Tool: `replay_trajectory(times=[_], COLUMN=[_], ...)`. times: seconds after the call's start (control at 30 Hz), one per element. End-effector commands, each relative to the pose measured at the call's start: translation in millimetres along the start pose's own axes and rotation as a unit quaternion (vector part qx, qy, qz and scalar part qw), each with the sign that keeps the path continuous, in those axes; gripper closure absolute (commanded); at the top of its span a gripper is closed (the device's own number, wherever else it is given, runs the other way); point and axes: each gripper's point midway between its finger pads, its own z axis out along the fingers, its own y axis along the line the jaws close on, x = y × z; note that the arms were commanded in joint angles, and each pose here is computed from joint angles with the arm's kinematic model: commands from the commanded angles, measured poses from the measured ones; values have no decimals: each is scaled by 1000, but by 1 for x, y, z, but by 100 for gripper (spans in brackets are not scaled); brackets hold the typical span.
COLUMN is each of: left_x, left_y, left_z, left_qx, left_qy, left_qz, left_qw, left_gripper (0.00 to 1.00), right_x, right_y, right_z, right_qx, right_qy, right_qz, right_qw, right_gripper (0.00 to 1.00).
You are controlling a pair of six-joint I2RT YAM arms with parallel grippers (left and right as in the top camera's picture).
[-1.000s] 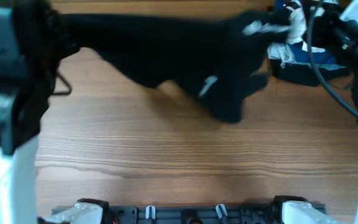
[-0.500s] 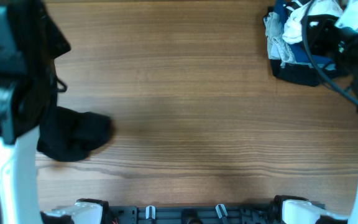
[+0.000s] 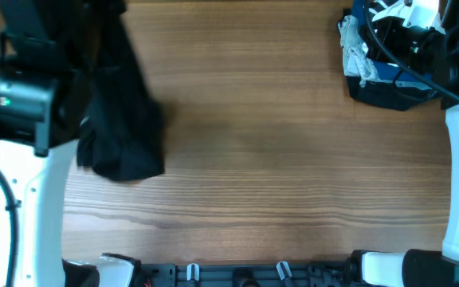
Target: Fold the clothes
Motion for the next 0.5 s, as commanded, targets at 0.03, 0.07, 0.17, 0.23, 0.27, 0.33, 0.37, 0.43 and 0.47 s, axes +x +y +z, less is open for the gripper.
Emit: replay_trajectory(times=[0.03,0.07,0.17,0.23,0.27,0.33,0.37,0.43,0.47], left_x=[-11,-14,-24,-26,-27,-27,-28,-30,-32], left_y=[-95,-104,-115,-114,-112,-108,-106,-103,-101], left_z=[-31,-36,-46,-46,-45,-42,-41,-40,-40], left_qx=[143,150,146,140,135,124,121,114,112], left_qy=[-46,-58,-89,-94,-96,-99,-100,-104,-106], left_qz=[12,7,-10,-13,-13,-14,-14,-14,-13], left_qw=[989,987,985,985,986,987,988,988,988], left_gripper=[96,96,96,96,96,96,96,96,96], right_x=[-1,0,5,8,11,16,21,31,39], right_y=[11,13,14,16,17,22,27,34,36], right_z=[-4,-4,-4,-4,-4,-1,1,8,13], right_qx=[-26,-33,-38,-43,-49,-66,-79,-97,-101], right_qy=[0,3,11,18,22,31,38,53,64], right_qz=[-21,-27,-26,-30,-29,-29,-33,-36,-37], right_qw=[999,999,999,998,998,997,996,993,992], right_gripper=[96,96,96,96,96,96,96,96,96])
